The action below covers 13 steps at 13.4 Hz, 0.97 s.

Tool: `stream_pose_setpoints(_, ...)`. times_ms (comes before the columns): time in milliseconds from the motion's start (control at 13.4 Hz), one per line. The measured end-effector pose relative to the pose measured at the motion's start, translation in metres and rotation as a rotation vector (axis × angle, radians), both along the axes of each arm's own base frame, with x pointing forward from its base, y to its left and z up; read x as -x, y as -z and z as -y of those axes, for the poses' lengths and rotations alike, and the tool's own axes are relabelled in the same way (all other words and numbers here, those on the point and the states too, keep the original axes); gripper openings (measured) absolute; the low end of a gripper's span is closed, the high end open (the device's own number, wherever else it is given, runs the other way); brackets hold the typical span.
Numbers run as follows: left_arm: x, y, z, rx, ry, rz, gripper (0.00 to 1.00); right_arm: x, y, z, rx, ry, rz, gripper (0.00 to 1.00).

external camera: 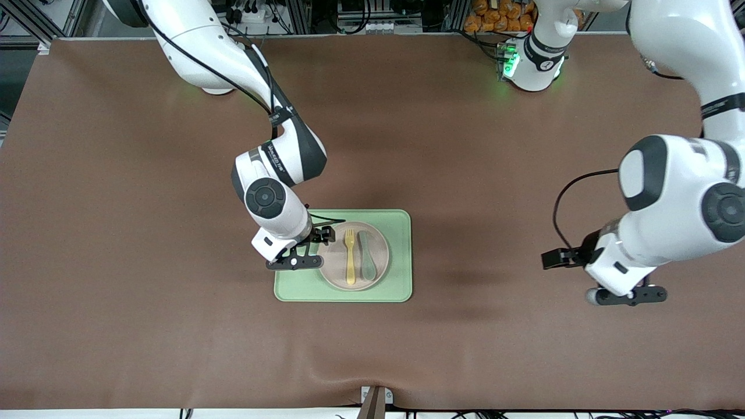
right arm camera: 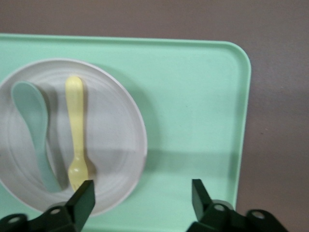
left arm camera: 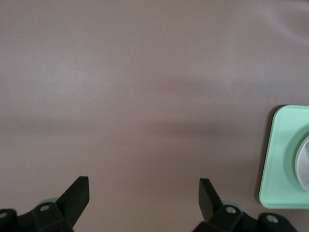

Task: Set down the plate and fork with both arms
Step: 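Lower the right gripper over the yellow fork while the left gripper withdraws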

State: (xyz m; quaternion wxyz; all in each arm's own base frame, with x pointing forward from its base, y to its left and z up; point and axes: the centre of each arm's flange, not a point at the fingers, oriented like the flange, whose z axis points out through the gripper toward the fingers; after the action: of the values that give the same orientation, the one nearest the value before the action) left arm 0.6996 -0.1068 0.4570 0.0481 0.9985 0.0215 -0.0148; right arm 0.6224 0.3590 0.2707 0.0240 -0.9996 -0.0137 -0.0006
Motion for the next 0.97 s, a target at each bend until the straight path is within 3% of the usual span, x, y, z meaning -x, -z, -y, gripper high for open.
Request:
stream_pose_setpoints(75,0.006,-0.012,-0.011,0.002,0.008,-0.01,1.0,-0.001,0.006,-0.005,-0.009,0.011,0.022,0.83)
stream_pose_setpoints(150,0.015,-0.026,-0.019,0.006,0.015,-0.02,1.0,-0.002,0.012,-0.01,-0.016,0.021,0.04,0.73)
stream_pose_setpoints(224,0.026,-0.041,-0.024,0.011,0.02,-0.028,1.0,-0.001,0.019,-0.015,-0.019,0.031,0.049,0.7)
stream_pose_setpoints(673,0.118,-0.118,-0.036,-0.054,0.063,-0.018,1.0,0.009,0.042,-0.046,-0.015,0.039,0.045,0.71)
stream_pose_setpoints(972,0.14,-0.158,-0.041,-0.061,0.053,0.043,1.0,0.019,0.061,-0.056,0.0,0.021,0.027,0.71)
